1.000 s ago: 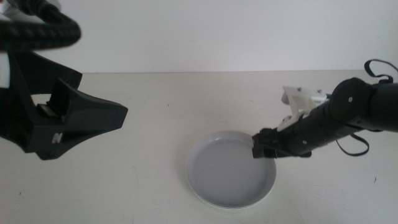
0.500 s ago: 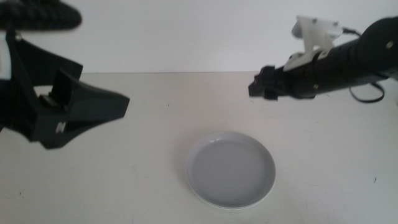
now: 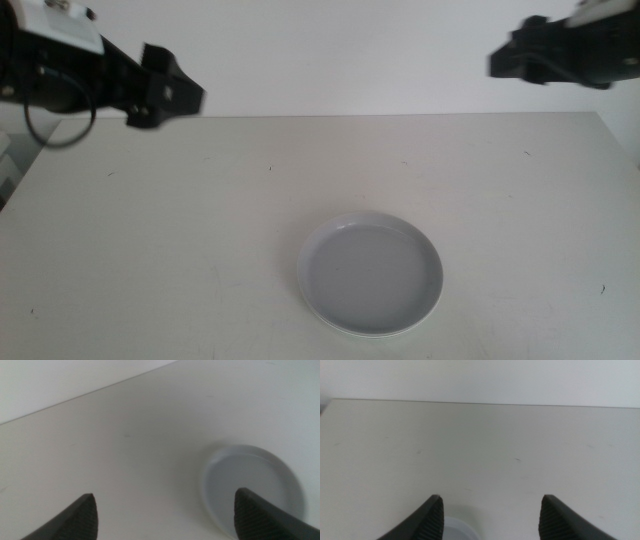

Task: Stack the three bowls on top of each other.

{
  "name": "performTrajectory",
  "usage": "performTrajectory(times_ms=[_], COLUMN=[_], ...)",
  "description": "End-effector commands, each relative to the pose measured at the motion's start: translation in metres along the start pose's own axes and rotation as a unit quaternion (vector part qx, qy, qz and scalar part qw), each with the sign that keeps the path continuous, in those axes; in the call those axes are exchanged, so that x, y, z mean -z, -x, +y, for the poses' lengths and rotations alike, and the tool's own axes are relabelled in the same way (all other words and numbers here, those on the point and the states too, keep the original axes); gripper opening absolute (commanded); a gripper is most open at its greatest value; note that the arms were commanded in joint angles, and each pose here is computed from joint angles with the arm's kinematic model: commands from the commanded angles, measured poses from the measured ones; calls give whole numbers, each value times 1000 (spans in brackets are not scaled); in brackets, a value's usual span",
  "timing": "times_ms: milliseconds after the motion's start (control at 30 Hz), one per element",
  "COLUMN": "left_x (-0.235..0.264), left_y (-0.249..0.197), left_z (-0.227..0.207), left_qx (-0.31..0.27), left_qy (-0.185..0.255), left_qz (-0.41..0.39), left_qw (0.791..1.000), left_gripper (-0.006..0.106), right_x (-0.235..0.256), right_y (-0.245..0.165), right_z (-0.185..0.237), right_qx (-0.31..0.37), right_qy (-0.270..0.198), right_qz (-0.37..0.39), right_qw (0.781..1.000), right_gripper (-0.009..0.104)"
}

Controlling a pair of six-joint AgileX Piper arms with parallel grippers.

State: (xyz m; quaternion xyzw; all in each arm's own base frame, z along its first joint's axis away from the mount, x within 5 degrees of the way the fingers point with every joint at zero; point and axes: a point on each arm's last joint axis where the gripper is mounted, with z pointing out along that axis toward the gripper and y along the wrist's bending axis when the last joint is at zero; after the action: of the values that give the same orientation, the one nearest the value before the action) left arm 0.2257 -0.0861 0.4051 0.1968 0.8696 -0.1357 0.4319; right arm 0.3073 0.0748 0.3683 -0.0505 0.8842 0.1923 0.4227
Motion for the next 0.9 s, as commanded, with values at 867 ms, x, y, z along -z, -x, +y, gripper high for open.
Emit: performTrajectory(times_ms=[867], left_x=[93], left_y=[-136], left_z=[10], left_qx=[4], left_qy=[199], left_qz=[-306], left_qw=[931], left_gripper=[105], right_x=[151], right_y=[-145], right_z=[-26], right_qx=[127], right_qy=[-166], right_qz=[-270], right_qw=[940], right_gripper=[48])
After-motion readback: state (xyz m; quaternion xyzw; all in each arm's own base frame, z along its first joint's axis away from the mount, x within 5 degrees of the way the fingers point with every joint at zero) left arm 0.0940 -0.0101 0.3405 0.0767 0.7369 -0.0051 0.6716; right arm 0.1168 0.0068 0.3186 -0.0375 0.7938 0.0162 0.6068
